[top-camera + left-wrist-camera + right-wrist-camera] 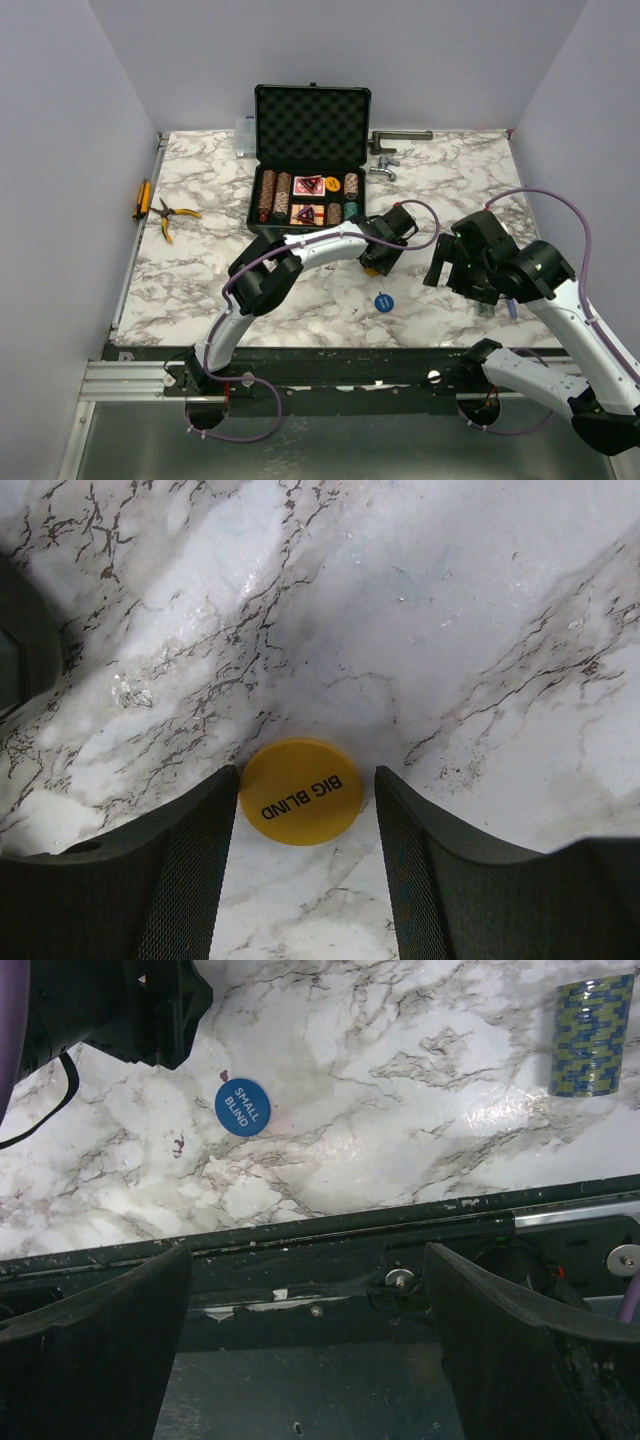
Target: Pack up texas hold em set
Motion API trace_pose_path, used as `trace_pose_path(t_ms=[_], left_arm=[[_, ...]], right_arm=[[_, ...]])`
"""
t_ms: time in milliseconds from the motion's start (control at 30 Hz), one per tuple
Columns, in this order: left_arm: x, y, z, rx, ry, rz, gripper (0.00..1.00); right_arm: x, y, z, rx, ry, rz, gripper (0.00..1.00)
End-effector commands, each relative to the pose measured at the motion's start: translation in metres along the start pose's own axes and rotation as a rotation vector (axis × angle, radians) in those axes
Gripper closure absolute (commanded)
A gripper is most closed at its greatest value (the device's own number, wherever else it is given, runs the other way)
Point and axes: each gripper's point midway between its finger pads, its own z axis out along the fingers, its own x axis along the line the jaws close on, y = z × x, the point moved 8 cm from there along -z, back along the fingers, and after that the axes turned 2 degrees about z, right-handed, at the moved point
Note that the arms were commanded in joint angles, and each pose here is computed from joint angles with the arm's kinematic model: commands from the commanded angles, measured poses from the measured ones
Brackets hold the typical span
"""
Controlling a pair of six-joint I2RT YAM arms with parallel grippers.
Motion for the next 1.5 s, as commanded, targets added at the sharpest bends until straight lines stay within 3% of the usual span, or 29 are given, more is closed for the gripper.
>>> trace_pose_path(t_ms=[0,467,1000,1467], left_arm=[[0.006,-0.041,0.019,0.168,0.066,-0.026,0.43],[0.005,-0.05,0.012,0.196,0.166,-0.078,0.35],[0.004,-0.055,0.014,0.216,0.157,-0.081,0.65],[0.004,-0.055,0.0,0.2,0.151,-0.104,0.72]], right_arm=[[-0.002,-0.001,-0.003,-0.002,-0.002,-0.008,0.0],[0.002,-0.001,0.0,-0.002,0.012,0.018,0.0],[0.006,0.008,-0.004,-0.031,0.001,0.01,0.0],[0.018,0.037,-0.018,-0.145,-0.025,-0.006,0.0]])
